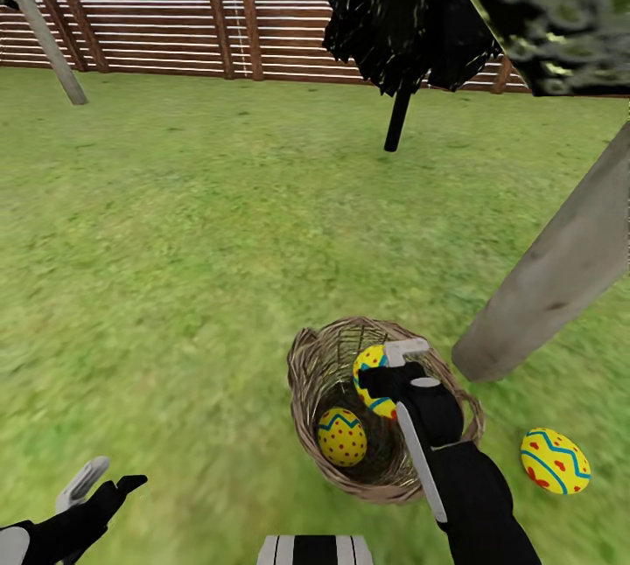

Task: Take the three Easter eggs out of the wicker basket on the lawn in the garden, then place them on the lawn next to a single tree (choose any tree) so that all three eggs are next to the same tree and none are left in the basket.

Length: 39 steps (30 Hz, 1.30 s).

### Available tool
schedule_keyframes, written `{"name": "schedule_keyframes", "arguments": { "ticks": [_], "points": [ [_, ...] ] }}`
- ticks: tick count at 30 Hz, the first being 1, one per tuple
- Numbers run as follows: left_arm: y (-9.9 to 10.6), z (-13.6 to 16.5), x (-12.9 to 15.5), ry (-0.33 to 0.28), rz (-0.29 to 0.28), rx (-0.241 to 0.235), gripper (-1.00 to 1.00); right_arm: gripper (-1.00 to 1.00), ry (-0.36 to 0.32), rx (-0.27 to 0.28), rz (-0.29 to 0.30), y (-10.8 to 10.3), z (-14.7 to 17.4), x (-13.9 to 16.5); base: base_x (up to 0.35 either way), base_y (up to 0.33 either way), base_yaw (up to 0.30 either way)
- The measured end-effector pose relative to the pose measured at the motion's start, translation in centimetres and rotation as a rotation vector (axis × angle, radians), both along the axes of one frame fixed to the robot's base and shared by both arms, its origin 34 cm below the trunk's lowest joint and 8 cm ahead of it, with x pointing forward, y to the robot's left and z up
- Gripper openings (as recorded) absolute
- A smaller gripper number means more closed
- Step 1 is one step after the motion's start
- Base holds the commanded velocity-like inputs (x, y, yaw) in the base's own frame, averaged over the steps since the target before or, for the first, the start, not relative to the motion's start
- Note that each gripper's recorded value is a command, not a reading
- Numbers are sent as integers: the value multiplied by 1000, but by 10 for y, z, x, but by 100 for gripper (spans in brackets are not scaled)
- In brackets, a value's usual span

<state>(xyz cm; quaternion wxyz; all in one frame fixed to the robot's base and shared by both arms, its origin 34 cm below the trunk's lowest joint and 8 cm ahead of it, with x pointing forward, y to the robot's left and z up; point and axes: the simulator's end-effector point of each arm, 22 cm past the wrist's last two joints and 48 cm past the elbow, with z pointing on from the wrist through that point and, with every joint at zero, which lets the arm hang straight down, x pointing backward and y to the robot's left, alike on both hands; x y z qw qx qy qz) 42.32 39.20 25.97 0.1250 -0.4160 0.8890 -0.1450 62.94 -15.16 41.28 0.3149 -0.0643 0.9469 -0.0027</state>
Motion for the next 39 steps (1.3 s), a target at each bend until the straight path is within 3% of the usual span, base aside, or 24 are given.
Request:
{"name": "schedule_keyframes", "arguments": {
  "ticks": [2,5,7,9,12,15,33,39],
  "points": [
    [0,3,2,-10,2,2,100,-100,-13,32,19,7,6,2,0,0,0],
    [-1,7,6,-27,3,-3,100,-100,-84,165,107,39,28,13,0,0,0],
    [-5,9,8,-32,-6,-9,100,-100,-171,256,167,58,50,23,0,0,0],
    [-9,10,10,-37,-14,-13,100,-100,-263,295,176,55,71,36,0,0,0],
    [-5,12,14,-59,-2,6,100,-100,-299,380,214,58,84,38,0,0,0],
    [2,12,11,-55,-4,20,100,-100,-318,369,195,50,88,45,0,0,0],
    [2,14,12,-59,-4,20,100,-100,-322,369,195,50,91,45,0,0,0],
    [-1,19,14,-77,1,16,100,-100,-339,356,183,38,102,46,0,0,0]
  ]
}}
